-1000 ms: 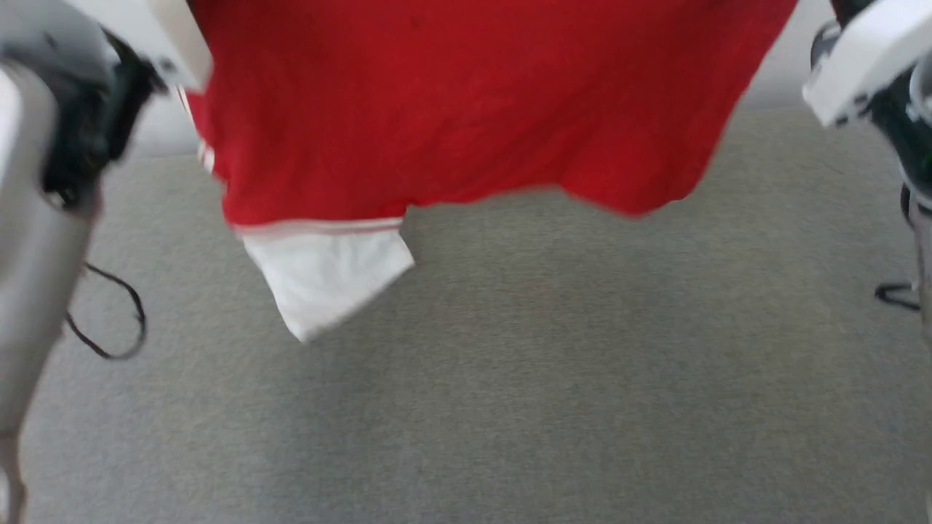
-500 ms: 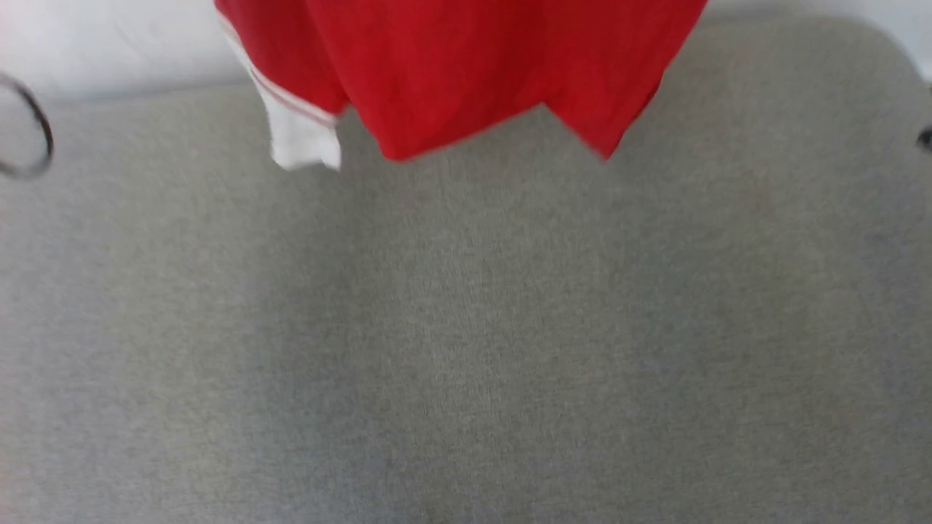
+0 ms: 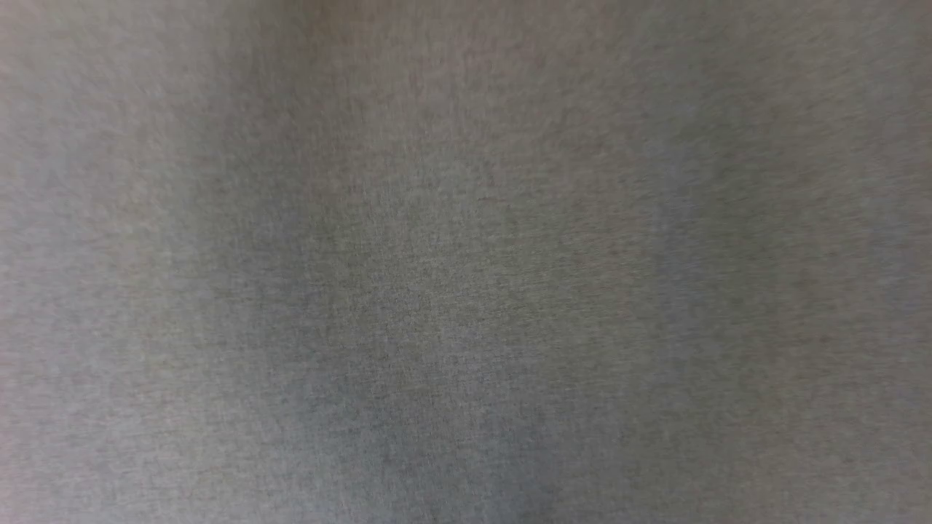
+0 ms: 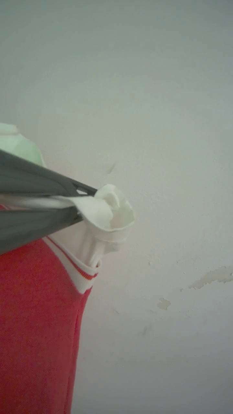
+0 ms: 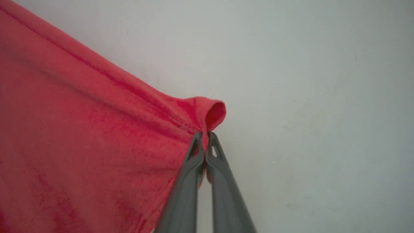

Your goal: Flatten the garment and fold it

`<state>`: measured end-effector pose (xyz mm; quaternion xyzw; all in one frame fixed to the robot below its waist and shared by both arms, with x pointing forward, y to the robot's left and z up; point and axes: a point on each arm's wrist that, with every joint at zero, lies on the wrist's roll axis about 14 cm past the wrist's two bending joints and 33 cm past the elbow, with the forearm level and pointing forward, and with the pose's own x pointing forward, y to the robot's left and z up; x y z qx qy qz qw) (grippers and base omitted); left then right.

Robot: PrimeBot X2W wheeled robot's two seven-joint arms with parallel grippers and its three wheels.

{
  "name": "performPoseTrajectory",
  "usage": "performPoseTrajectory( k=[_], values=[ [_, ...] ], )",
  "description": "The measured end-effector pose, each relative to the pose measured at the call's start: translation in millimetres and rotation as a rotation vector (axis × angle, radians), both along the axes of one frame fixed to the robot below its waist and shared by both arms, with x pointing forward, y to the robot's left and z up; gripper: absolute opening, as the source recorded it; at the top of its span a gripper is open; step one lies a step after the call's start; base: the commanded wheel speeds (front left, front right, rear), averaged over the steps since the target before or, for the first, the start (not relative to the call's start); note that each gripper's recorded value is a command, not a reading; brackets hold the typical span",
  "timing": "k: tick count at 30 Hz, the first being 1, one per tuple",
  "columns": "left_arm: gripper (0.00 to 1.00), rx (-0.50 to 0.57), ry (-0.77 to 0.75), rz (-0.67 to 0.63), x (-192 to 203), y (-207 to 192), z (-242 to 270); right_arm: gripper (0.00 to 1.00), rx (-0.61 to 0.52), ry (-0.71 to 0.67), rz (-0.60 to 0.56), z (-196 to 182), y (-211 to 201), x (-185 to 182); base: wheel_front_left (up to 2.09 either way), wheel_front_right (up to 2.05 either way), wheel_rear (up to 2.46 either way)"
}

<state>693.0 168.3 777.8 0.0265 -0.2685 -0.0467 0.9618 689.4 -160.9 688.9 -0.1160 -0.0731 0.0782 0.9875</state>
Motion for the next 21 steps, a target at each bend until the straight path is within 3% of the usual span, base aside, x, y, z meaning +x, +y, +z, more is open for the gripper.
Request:
performPoseTrajectory(
  k=[5,13,21],
  values=[
    [0.0,0.008,-0.013,0.02,23.1,9.3,-47.0,0.0,-0.054,0.046,0.006,-59.9,1.4,26.1,0.0,0.0,0.0],
    [0.0,0.043,0.181,-0.021,24.0,22.9,-153.9,0.0,-0.06,0.183,0.109,-153.1,28.9,22.9,0.0,0.0,0.0],
    [0.0,0.062,0.31,-0.151,-42.1,5.4,-198.7,0.0,-0.005,0.224,0.212,-162.2,29.9,-34.2,0.0,0.0,0.0]
  ],
)
